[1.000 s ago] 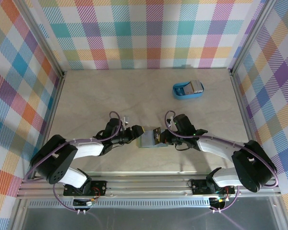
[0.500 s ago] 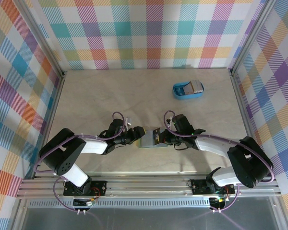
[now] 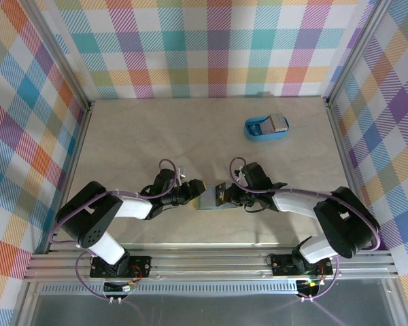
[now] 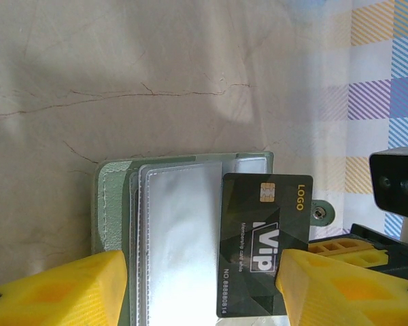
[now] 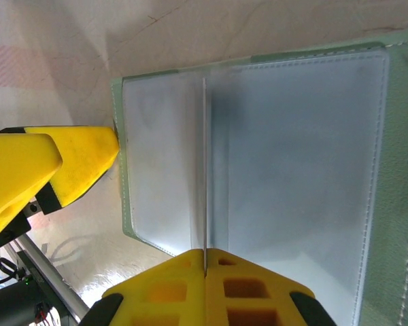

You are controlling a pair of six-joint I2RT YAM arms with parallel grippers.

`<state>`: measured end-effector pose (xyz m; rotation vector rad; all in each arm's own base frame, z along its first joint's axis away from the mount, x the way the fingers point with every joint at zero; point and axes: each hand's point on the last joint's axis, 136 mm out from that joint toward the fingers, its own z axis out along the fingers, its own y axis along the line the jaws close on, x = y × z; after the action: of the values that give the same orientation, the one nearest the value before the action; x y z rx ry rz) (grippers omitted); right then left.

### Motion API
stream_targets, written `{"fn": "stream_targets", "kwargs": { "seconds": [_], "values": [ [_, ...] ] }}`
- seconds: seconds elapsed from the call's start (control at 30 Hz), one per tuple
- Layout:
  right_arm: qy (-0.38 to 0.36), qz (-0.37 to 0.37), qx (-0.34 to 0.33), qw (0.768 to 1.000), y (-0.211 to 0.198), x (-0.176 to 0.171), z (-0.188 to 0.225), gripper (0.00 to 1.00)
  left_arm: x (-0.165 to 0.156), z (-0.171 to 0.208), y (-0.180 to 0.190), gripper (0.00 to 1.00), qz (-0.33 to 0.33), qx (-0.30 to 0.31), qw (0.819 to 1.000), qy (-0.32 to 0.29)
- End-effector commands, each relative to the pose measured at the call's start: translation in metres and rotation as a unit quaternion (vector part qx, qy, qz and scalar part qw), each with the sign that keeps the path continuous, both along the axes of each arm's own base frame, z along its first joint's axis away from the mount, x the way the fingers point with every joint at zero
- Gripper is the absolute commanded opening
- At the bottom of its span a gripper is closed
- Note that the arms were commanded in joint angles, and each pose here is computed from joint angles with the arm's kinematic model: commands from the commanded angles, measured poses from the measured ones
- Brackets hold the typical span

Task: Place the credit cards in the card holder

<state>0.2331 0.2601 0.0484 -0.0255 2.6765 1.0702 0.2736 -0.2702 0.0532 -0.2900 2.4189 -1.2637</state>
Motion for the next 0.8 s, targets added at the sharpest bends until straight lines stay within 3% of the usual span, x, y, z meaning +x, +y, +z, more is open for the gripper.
{"fn": "stream_targets", "kwargs": {
  "seconds": [0.0, 0.77],
  "values": [
    [-0.003, 0.004, 0.017, 1.0, 0.0074, 0.0031, 0.0043, 0.0, -0.0035, -0.0039, -0.0025, 0.61, -0.002, 0.002, 1.0, 0.0],
    [0.006, 0.003, 0.028, 1.0, 0.0074, -0.0022, 0.0022, 0.0, -0.0073, -0.0099, -0.0039, 0.61, -0.001, 0.013, 1.0, 0.007]
  ]
}}
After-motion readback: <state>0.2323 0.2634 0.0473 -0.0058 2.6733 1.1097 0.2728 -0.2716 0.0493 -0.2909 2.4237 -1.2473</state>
